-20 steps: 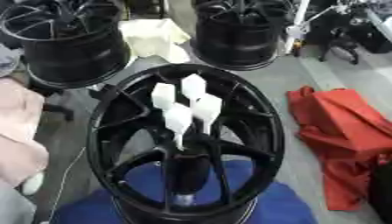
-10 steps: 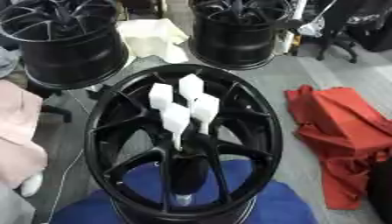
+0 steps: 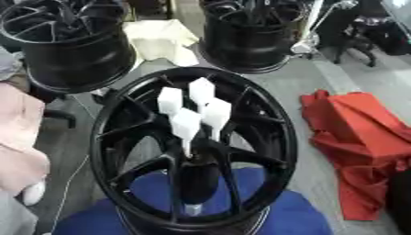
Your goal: Pull the pin out of the wheel hub.
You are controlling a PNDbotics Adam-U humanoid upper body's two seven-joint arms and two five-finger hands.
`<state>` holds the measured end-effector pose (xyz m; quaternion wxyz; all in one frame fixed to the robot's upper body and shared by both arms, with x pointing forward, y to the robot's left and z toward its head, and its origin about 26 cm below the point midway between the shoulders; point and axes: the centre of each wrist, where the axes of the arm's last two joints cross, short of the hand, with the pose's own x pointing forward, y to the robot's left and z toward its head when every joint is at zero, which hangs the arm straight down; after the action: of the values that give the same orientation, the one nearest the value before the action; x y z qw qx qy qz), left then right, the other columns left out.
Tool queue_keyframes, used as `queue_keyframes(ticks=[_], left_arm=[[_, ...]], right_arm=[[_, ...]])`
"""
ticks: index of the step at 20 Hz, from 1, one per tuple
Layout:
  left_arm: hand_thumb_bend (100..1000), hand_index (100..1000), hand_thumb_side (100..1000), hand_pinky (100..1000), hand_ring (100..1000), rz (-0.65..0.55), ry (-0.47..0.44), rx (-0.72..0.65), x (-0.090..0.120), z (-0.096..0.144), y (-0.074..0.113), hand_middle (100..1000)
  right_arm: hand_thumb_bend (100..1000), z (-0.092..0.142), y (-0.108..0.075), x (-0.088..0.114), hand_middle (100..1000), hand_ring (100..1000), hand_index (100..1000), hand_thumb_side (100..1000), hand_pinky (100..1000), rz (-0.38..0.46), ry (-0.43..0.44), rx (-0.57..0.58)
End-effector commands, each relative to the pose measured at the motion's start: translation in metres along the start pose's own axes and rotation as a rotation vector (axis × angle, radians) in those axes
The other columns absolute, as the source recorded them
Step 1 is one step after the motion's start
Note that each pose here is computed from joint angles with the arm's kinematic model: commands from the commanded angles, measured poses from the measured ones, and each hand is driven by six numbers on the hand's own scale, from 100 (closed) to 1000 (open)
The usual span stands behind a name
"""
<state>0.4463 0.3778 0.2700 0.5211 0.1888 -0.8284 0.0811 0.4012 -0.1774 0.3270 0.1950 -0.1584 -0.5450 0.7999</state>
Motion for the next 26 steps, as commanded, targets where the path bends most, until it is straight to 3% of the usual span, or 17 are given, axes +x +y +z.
queue_keyframes(ticks=[1, 5, 21, 26], left_arm=[[217, 856, 804, 768, 711, 0.004, -0.045, 0.0, 0.018, -0.006, 0.001, 722], [214, 854, 805, 768, 708, 0.011, -0.042, 0.001, 0.018, -0.005, 0.0, 719], [203, 847, 807, 768, 700, 0.028, -0.029, 0.008, 0.018, -0.005, -0.001, 712], [198, 843, 810, 768, 698, 0.034, -0.02, 0.01, 0.016, -0.004, -0.002, 711]], right_arm=[[249, -0.002, -0.009, 0.014, 752, 812, 857, 100, 886, 0.052, -0.054, 0.0], [261, -0.011, -0.008, 0.024, 753, 770, 861, 100, 873, 0.062, -0.096, 0.015], [283, -0.023, -0.001, 0.038, 756, 780, 870, 100, 878, 0.048, -0.189, 0.047], [327, -0.025, 0.0, 0.052, 709, 645, 850, 100, 826, 0.098, -0.232, 0.064]])
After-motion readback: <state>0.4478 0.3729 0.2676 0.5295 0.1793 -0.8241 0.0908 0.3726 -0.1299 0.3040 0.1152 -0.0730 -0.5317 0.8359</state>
